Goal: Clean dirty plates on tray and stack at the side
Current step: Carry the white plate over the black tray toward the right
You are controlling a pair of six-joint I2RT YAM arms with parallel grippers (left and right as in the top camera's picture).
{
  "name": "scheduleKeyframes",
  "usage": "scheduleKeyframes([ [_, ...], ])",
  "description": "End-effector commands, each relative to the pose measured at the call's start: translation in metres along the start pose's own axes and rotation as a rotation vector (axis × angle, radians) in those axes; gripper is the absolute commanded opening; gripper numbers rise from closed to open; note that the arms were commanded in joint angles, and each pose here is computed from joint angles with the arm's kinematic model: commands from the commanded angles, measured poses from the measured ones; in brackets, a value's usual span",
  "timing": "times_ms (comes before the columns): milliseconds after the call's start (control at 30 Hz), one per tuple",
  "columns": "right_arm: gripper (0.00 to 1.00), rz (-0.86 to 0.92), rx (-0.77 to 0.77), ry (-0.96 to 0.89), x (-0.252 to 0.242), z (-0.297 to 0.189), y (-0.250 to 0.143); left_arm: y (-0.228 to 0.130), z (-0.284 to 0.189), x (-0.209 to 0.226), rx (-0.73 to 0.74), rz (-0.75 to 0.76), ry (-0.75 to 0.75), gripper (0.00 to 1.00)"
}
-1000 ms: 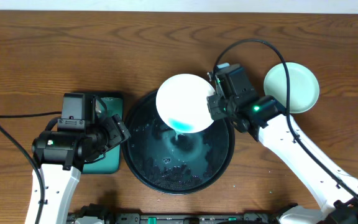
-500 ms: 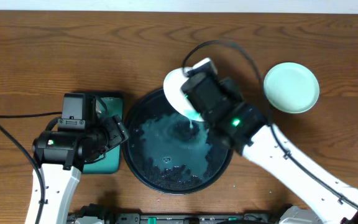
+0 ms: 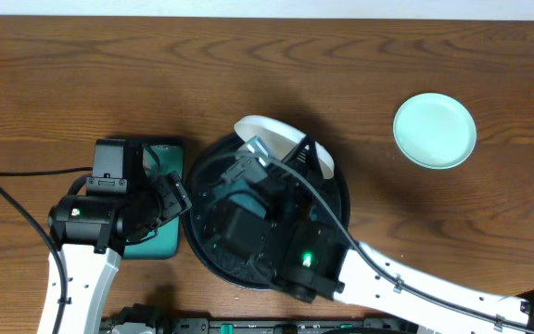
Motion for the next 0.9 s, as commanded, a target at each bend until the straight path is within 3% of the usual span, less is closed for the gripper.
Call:
scheduleKeyframes([
  [0, 0.01, 0.000, -0.027, -0.104, -0.0175, -0.0108, 0.0060, -0.0025, 0.0043, 0.0029, 0.017, -0.006, 0.013, 0.80],
  [867, 0.01, -0.018, -0.036, -0.097, -0.0164, -0.0143, 0.0083, -0.0025, 0.0043, 0.0029, 0.016, -0.006, 0.013, 0.79],
])
Point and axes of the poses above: each gripper's point midway between its finger pads, its own z axis out along the fingers, its own x axis along the line the jaws close on, y = z × x, the point moved 10 cm from there along -z, back along the fingers, and after that the axes turned 8 degrees about z, right-handed, at the moved point
